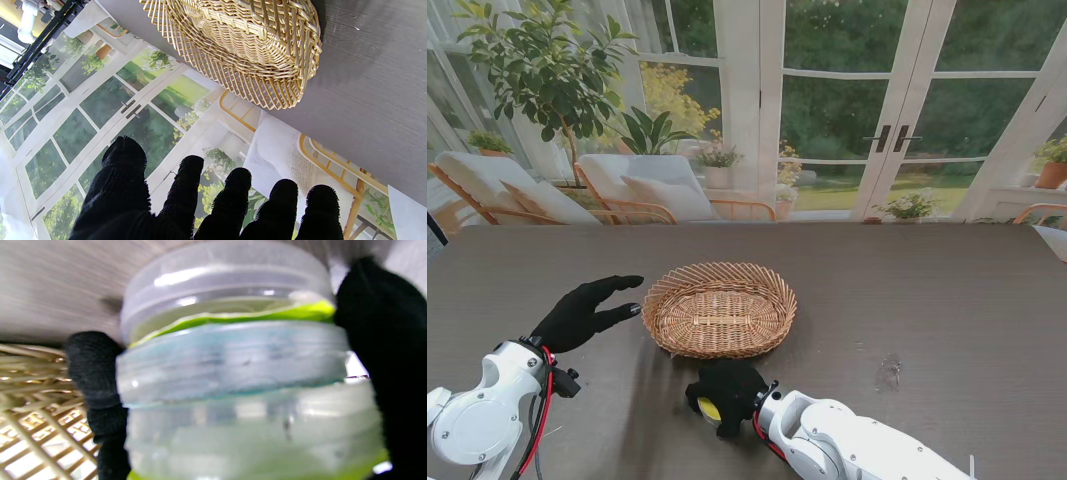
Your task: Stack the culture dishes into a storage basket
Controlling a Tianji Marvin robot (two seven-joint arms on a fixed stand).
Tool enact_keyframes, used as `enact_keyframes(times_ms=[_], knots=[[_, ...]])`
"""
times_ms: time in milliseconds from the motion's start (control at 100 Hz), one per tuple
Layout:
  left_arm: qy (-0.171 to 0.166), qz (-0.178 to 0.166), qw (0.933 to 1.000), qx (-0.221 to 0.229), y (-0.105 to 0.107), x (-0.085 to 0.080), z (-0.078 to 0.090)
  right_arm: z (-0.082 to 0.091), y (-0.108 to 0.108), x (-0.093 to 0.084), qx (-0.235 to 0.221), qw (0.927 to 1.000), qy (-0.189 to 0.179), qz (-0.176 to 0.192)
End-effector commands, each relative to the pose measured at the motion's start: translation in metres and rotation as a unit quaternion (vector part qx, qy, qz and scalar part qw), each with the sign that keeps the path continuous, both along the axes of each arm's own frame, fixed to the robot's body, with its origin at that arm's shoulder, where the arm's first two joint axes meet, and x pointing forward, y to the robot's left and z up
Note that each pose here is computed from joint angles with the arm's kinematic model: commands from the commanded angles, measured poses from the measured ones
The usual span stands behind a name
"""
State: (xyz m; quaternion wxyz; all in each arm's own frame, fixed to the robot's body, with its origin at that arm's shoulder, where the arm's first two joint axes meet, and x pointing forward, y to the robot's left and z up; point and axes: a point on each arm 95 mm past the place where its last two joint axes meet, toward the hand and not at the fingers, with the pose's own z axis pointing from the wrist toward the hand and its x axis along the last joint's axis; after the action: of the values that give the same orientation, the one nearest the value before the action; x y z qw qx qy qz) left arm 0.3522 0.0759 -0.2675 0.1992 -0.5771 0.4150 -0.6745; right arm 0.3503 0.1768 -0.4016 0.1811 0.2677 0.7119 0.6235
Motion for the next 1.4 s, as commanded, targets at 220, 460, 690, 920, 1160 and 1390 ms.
enact_keyframes(times_ms=[220, 460, 690, 920, 1160, 1390], knots=[[0.005, -0.006, 1.0000, -0.001, -0.002, -0.001, -0.001, -0.043, -0.022, -0.023, -0.050, 0.9970, 0.058, -0.005], [0.003, -0.004, 1.0000, -0.001, -0.001, -0.002, -0.001, -0.044, -0.022, -0.023, -0.044, 0.9966, 0.069, -0.005], [0.002, -0.002, 1.0000, -0.002, -0.001, -0.002, 0.000, -0.046, -0.022, -0.023, -0.047, 0.9965, 0.068, -0.003], [0.002, -0.001, 1.0000, -0.002, 0.000, -0.003, 0.000, -0.050, -0.023, -0.023, -0.049, 0.9963, 0.070, -0.001], [0.003, -0.001, 1.0000, -0.003, 0.000, -0.003, 0.000, -0.041, -0.024, -0.022, -0.041, 0.9965, 0.073, -0.002], [0.002, 0.000, 1.0000, -0.003, 0.001, -0.003, 0.000, -0.030, -0.025, -0.021, -0.032, 0.9963, 0.080, -0.001]])
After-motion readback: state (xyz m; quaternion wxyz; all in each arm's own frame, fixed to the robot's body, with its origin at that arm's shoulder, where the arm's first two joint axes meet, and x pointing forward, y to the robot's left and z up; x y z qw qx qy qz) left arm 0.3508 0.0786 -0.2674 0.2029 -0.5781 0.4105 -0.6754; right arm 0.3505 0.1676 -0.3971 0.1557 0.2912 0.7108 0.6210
